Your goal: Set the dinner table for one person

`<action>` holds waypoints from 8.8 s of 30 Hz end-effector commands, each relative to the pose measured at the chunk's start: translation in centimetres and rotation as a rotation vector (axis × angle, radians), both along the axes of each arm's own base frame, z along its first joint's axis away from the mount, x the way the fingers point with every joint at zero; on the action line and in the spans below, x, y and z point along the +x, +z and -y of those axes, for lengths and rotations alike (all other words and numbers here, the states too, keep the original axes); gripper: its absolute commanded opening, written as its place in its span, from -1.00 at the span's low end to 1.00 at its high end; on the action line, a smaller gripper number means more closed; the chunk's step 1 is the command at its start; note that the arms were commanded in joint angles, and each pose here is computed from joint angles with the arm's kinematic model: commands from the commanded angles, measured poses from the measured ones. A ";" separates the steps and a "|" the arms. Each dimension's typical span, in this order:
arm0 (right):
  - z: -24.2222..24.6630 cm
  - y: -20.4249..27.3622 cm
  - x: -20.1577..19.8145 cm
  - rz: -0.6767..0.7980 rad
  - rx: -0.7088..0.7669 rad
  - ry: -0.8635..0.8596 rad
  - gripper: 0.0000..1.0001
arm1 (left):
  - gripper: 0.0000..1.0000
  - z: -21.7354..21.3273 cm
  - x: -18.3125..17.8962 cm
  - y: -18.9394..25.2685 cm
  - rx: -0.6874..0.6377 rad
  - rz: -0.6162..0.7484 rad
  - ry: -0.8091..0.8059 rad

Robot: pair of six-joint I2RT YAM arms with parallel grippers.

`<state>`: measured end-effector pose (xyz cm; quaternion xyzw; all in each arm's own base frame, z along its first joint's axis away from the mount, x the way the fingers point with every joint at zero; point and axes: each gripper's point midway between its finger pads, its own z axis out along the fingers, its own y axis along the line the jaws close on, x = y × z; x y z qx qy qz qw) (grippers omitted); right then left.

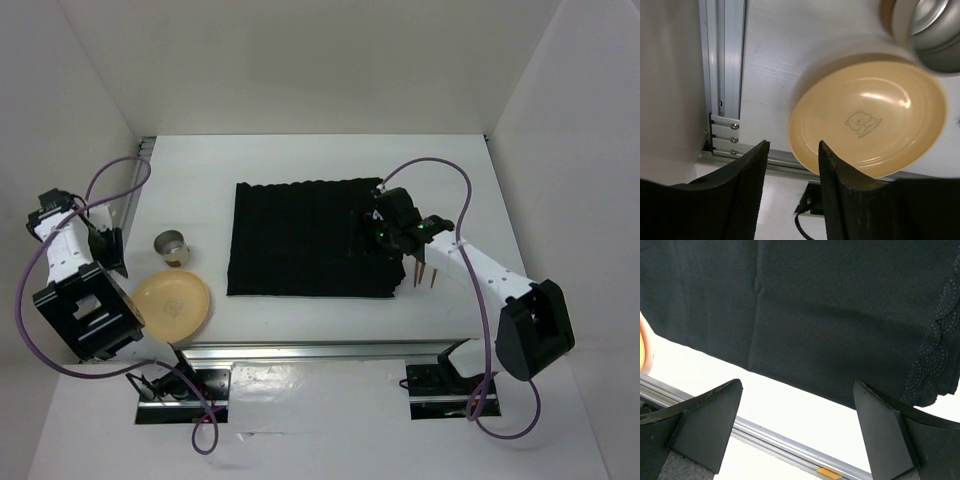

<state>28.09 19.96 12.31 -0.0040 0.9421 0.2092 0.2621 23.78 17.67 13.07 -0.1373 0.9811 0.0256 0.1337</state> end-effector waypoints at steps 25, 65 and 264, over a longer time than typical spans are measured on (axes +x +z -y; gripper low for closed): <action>-0.3 0.4 1.7 0.033 -0.059 0.023 1.00 | -0.41 1.2 -8.5 -13.5 -0.230 -0.219 -0.045; 0.9 1.2 2.8 0.036 -0.115 -0.079 1.00 | -1.00 8.2 5.7 9.1 -0.285 0.320 -0.566; 17.1 6.4 16.1 0.218 -0.274 -0.463 0.63 | 0.49 18.5 12.3 9.3 -0.132 0.352 -0.500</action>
